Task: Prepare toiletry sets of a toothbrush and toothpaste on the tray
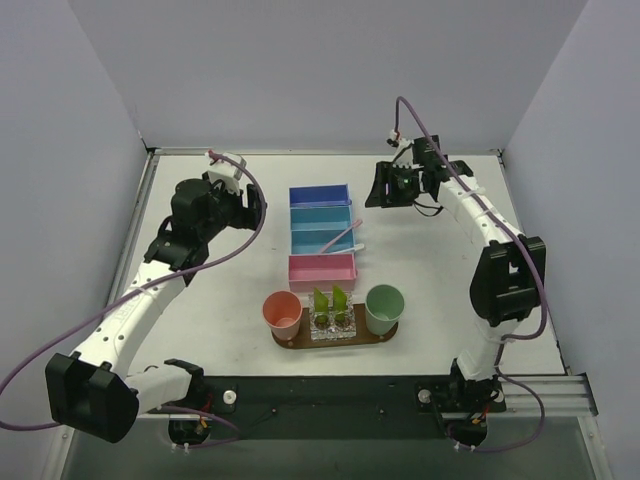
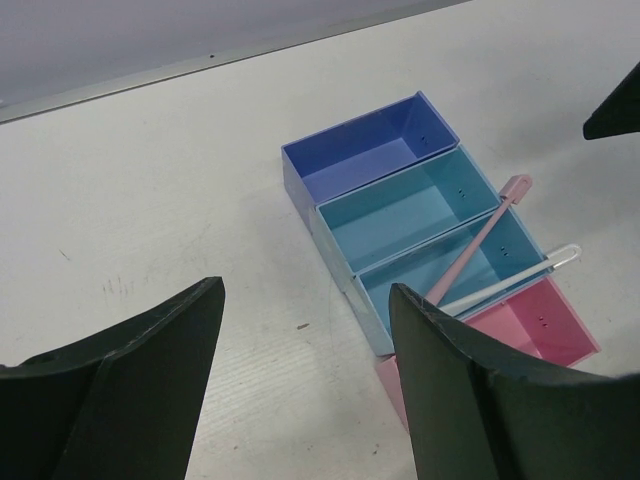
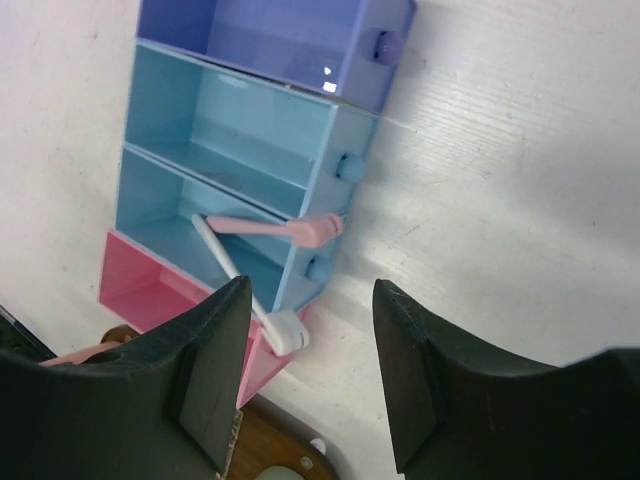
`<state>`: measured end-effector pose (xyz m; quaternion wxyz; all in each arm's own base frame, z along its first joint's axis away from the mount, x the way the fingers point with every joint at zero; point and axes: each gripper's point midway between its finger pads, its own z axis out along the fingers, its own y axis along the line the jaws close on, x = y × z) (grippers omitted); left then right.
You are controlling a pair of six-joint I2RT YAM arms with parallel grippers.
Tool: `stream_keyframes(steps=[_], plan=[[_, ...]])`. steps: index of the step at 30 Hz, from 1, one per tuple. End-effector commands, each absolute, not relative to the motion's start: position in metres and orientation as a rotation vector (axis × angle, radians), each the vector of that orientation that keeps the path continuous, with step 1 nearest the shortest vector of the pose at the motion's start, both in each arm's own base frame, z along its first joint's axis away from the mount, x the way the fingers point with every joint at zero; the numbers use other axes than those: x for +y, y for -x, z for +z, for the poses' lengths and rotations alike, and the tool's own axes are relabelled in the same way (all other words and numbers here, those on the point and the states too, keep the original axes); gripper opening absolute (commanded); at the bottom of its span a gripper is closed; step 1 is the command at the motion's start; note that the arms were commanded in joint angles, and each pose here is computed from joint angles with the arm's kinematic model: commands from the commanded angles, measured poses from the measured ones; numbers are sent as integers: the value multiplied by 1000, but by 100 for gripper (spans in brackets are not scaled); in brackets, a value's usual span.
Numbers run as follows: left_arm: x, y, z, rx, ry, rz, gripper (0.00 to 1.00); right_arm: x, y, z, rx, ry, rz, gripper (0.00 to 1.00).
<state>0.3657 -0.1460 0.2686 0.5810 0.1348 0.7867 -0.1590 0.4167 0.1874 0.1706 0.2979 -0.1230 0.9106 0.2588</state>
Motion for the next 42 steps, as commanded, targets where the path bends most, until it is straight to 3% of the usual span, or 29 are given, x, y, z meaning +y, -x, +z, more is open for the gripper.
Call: stream_keyframes(steps=[1, 12, 42], plan=[[-153, -368, 276, 1796, -332, -396, 77, 198, -441, 179, 2348, 332, 852, 47], [-158, -368, 274, 1805, -347, -411, 77, 218, -454, 137, 2363, 273, 1117, 47], [-161, -369, 269, 1822, -354, -401, 77, 225, -413, 89, 2464, 413, 1203, 45]])
